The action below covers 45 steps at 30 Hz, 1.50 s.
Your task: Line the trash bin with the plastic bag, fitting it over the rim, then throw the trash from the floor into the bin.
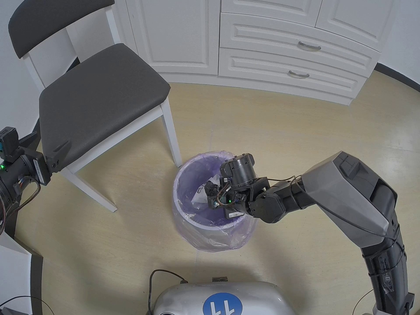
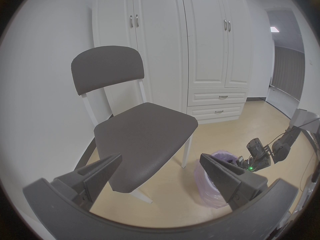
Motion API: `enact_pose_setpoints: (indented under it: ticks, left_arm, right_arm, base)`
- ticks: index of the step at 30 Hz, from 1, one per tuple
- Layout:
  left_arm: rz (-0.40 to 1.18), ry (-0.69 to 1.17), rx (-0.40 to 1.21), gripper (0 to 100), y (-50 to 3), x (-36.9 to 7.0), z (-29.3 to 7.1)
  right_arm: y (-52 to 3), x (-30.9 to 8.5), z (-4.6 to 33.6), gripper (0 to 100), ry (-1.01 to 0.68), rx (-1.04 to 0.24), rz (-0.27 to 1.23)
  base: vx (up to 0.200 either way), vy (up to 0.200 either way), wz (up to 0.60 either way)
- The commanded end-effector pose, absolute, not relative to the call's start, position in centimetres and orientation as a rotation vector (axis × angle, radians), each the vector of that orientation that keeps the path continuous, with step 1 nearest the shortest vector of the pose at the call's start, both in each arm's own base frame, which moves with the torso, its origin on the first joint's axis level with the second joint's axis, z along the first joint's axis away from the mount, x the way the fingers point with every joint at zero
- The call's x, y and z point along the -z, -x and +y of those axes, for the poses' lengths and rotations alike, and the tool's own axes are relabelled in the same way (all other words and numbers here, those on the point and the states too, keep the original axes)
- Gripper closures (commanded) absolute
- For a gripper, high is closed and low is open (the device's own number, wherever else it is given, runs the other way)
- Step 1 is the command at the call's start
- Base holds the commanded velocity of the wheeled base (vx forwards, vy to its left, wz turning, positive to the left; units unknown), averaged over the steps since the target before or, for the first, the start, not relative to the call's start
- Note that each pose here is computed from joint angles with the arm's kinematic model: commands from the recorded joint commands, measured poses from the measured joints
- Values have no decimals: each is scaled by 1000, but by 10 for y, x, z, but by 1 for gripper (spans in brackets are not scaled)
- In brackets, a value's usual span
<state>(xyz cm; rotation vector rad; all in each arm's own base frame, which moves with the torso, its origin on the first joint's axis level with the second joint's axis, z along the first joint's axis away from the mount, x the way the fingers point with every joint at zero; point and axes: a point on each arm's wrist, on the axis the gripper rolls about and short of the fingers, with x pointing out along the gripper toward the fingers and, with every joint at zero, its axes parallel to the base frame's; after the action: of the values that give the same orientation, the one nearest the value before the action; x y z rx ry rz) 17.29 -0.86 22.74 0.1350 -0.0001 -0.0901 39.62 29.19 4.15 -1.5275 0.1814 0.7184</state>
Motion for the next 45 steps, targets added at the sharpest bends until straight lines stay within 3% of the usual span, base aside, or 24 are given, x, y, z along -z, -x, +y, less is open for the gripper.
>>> enact_pose_setpoints:
  ticks: [1, 18, 27, 45]
  left_arm:
    - [15, -135, 92, 0, -176, -225, -9]
    - [32, -135, 91, 0, -181, -222, -9]
    - [31, -135, 90, 0, -181, -222, -9]
    - [20, -133, 86, 0, -178, -224, -8]
  right_arm:
    - [-404, -20, 296, 100, 1529, -724, 191]
    - [-419, -5, 298, 100, 1523, -709, 190]
    - [-415, -31, 305, 100, 1507, -701, 132]
    - [-383, -33, 301, 100, 1552, -803, 205]
  base:
    - [0, 0, 0]
    - [0, 0, 0]
    - [0, 0, 0]
    - [0, 0, 0]
